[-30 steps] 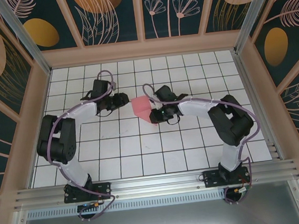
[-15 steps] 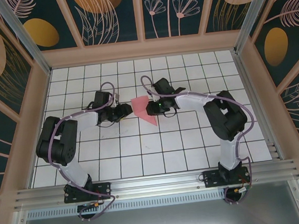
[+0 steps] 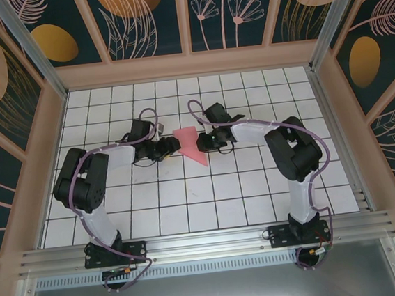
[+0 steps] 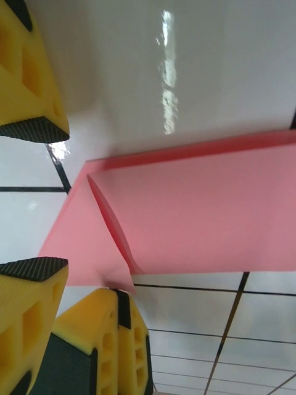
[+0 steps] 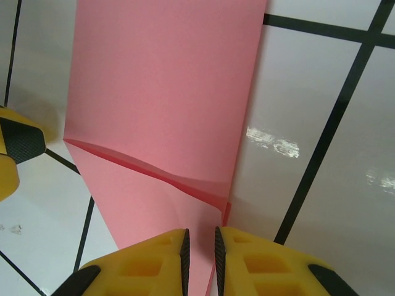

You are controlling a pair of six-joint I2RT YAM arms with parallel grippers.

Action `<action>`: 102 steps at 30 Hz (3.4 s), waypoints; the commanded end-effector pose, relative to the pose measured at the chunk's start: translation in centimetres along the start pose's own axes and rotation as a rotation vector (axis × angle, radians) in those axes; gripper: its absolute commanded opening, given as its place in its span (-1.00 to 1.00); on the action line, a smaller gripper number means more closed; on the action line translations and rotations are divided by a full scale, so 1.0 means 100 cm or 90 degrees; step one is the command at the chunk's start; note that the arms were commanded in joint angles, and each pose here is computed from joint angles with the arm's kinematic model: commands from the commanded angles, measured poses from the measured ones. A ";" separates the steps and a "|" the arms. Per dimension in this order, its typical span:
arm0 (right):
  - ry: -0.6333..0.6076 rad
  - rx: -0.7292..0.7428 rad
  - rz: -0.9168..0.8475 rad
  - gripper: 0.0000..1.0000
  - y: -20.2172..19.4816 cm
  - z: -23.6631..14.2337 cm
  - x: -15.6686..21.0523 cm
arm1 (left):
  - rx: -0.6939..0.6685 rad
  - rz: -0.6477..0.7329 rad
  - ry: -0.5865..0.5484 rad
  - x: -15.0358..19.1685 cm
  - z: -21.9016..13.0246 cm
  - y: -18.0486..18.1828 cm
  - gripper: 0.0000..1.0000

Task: Fold a paper plane with a square sheet of paper (fold left side to right side)
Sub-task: Third fold the triangle at the center of the table, then fourth fold the wing at the center of the table.

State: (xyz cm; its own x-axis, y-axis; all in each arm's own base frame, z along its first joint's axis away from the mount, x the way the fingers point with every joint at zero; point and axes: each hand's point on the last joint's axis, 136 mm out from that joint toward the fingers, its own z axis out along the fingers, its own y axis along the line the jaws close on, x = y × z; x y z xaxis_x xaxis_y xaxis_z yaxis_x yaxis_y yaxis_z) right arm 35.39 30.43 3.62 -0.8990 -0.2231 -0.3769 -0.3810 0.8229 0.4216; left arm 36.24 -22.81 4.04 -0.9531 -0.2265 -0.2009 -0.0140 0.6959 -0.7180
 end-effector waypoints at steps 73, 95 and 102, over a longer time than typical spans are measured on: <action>-0.079 0.183 -0.137 -0.11 0.020 0.011 0.028 | 0.045 0.014 0.009 -0.016 0.014 -0.049 -0.65; -0.057 0.118 -0.115 -0.68 0.022 0.017 0.036 | 0.043 0.062 -0.045 -0.049 -0.019 -0.073 -0.13; -0.061 0.063 -0.088 -0.73 0.029 0.015 0.037 | 0.034 0.039 -0.080 -0.058 -0.036 -0.056 -0.01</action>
State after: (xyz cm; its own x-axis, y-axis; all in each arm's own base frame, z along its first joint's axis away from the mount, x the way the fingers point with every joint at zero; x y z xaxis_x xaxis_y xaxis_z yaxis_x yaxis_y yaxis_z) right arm 31.77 32.47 2.22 -0.7953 -0.3202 -0.5148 -0.4794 0.8519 0.2107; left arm 40.96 -23.84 10.94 -0.9181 -0.2574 -0.3015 0.0559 0.6690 -0.7412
